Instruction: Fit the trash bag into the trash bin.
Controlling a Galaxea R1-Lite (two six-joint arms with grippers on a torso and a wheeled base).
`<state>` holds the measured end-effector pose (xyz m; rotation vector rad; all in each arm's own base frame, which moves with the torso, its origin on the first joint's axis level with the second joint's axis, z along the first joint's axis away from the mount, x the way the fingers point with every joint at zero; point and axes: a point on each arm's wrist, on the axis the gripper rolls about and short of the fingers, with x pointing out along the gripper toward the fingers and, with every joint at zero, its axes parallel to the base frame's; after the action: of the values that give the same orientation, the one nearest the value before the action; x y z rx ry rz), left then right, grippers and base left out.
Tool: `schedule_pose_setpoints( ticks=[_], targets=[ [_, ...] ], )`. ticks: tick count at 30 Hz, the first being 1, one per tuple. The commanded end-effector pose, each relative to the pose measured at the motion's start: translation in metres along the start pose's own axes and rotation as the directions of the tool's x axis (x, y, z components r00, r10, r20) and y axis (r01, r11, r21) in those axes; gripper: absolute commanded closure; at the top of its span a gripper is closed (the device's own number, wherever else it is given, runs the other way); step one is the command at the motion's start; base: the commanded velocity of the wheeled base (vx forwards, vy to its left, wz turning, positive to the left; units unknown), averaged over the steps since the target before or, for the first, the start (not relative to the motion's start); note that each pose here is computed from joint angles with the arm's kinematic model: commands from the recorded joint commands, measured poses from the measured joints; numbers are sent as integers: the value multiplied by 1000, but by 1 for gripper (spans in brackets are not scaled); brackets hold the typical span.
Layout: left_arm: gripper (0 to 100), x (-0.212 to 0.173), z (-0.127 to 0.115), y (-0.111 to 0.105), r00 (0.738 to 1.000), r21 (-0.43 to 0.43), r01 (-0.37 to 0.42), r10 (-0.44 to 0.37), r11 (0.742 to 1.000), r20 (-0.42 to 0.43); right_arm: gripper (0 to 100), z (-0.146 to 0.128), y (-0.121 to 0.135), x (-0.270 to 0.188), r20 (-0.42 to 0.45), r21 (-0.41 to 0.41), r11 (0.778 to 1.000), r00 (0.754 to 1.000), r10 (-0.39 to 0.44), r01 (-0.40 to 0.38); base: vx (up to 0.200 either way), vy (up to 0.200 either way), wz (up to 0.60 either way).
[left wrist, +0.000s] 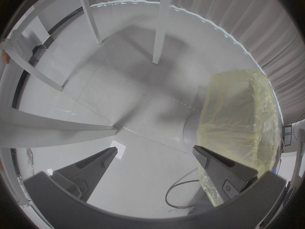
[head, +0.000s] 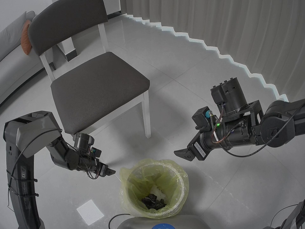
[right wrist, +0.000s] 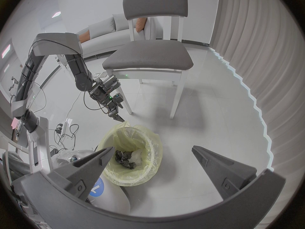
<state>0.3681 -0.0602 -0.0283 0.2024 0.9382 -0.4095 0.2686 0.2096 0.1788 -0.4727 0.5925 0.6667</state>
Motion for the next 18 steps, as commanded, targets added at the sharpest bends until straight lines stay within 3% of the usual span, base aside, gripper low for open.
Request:
schedule_pose_setpoints(
  ticks=[1,6,11,18],
  targets=[
    [0,-42,-5,-32,994,55,57,-62,997,93,0,1,3,-1,6,-8,1000,1000,7,-7,0,0,0],
    [0,-41,-12,-56,989,97,88,-99,991,110,0,1,5,-2,3,-10,1000,1000,11,-11,0,0,0],
    [0,-37,-7,-66,985,108,99,-113,989,129,0,-3,5,-5,-2,-11,1000,1000,11,-11,0,0,0],
    [0,-17,-12,-65,992,102,82,-91,991,88,0,-4,5,-5,-7,-10,1000,1000,11,-11,0,0,0]
  ],
)
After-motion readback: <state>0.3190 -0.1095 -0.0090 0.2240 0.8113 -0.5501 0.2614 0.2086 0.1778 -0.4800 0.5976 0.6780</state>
